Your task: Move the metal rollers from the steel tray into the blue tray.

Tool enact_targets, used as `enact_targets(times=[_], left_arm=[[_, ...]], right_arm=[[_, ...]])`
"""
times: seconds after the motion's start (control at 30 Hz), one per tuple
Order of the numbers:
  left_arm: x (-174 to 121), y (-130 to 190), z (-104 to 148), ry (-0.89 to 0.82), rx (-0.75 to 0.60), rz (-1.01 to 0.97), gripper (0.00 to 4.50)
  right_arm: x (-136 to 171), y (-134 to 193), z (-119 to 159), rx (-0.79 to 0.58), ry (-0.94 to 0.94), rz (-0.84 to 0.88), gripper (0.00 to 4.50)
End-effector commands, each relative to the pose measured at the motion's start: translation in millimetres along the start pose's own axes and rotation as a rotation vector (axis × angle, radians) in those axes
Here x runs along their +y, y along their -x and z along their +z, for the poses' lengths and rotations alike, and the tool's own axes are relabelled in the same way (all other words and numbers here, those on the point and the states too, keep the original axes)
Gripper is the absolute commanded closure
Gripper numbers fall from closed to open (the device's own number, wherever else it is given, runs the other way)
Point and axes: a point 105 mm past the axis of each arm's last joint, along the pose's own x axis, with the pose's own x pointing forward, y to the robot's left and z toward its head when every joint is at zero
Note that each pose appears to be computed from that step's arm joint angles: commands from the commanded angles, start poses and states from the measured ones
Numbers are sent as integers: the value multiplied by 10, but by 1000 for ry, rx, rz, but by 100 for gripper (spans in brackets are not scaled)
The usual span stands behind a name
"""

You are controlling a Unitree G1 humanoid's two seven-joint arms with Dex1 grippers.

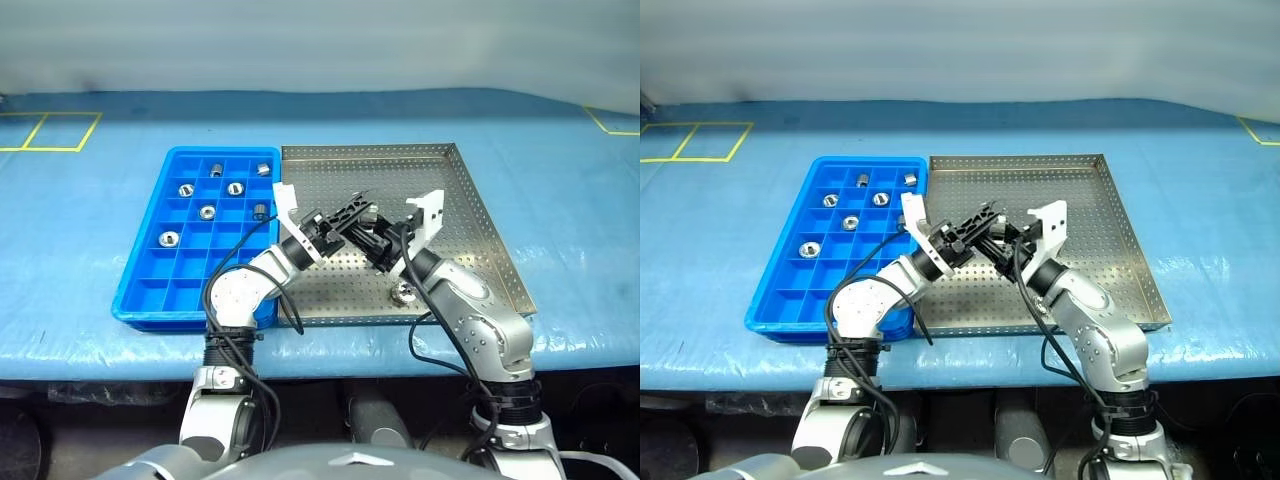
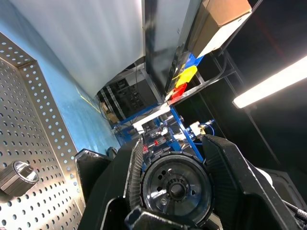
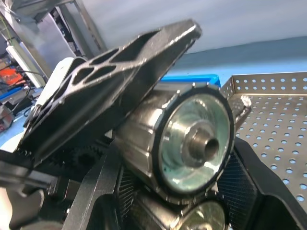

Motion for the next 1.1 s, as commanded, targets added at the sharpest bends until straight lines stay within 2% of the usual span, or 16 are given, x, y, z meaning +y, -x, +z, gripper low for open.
enact_targets(times=[0.03, 0.57, 0.9, 1.03, 1.1], left_arm=[[-179, -32, 120, -61, -39, -68, 282], [-124, 36, 289, -132, -95, -27, 282], [-119, 46, 253, -157, -77, -18, 282], [-111, 49, 248, -161, -72, -13, 282], [-102, 54, 253, -165, -72, -6, 282]], right_arm=[[45, 10, 33, -1, 35, 14, 205], [52, 39, -45, 37, 56, 18, 205], [19, 34, -44, 38, 49, 1, 205], [-29, 30, -64, 50, 48, -30, 269], [-48, 37, -71, 55, 58, -43, 269]])
